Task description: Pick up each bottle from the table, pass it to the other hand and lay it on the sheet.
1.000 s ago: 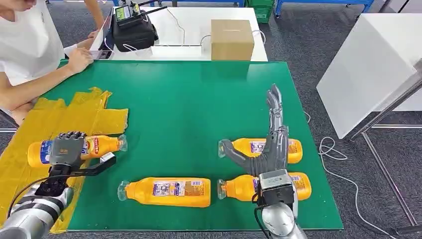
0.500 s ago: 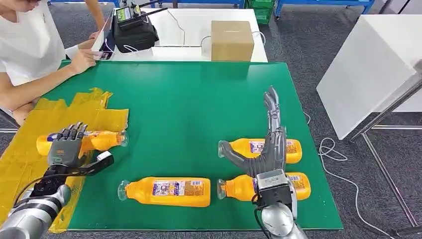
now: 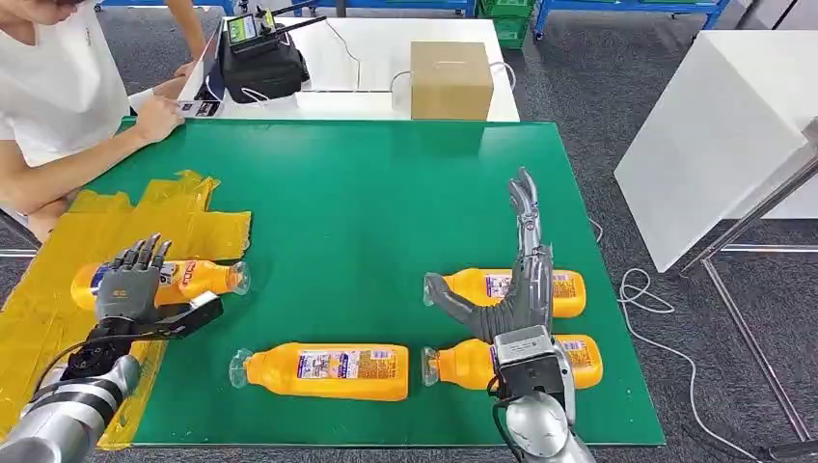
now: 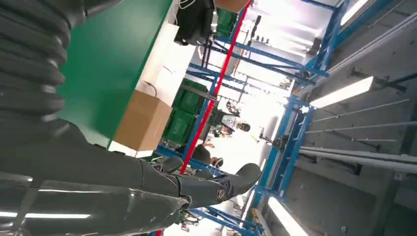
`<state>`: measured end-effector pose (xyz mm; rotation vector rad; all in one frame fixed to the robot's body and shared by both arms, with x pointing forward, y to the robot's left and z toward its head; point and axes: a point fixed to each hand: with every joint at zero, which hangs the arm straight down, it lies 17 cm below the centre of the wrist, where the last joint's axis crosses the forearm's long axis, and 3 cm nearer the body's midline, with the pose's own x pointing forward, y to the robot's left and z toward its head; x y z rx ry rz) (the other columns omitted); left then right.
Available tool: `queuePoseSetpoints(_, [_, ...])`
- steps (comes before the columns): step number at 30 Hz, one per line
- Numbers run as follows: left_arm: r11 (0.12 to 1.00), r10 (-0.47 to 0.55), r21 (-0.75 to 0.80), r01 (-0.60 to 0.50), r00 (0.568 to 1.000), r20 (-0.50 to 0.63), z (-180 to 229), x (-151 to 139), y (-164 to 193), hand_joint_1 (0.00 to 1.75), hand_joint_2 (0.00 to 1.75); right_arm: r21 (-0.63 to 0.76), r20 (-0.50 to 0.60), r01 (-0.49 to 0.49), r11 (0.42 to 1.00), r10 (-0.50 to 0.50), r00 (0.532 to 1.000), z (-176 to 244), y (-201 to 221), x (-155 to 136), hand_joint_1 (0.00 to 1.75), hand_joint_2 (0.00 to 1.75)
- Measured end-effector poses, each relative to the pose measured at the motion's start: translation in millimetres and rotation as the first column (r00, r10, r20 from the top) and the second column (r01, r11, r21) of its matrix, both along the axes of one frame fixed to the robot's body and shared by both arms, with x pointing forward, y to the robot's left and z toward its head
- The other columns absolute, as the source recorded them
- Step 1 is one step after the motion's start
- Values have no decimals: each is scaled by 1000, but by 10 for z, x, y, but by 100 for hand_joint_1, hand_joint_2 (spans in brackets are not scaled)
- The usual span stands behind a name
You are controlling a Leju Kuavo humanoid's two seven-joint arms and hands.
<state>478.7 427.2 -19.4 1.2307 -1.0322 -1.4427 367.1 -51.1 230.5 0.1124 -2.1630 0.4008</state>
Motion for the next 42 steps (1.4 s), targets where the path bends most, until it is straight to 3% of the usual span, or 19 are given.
queuePoseSetpoints(9, [971,-98,-219,98,995,11,27,10,-530,0,175,-22,-2,-2,1000,1,1000,-26,13,0,0,175])
queuePoseSetpoints(19, [932,-199,-302,199,980,31,206,-13,-1037,0,175,-39,-5,1,999,-1,1000,-45,-15,25,0,175])
queuePoseSetpoints(20, [930,-205,-303,207,978,38,231,-11,-1067,0,0,-40,-5,3,999,-3,1000,-46,-22,29,0,175])
queuePoseSetpoints(29, [850,-284,-453,269,958,35,323,-110,-1381,0,0,-58,-30,-57,997,55,998,-99,72,-5,0,175])
queuePoseSetpoints(35, [613,-397,-701,363,909,125,598,-302,-1808,0,0,-150,-68,-313,938,306,950,-271,527,-301,0,175])
queuePoseSetpoints(36, [530,-416,-756,385,895,164,721,-334,-1928,0,175,-172,-77,-373,912,365,928,-323,629,-391,0,175])
queuePoseSetpoints(39, [337,-409,-848,409,875,260,1039,-363,-2164,0,175,-224,-118,-506,833,492,863,-517,869,-634,0,175])
queuePoseSetpoints(42, [227,-381,-874,429,866,326,1287,-364,-2306,0,175,-278,-161,-557,782,534,830,-729,997,-753,0,175])
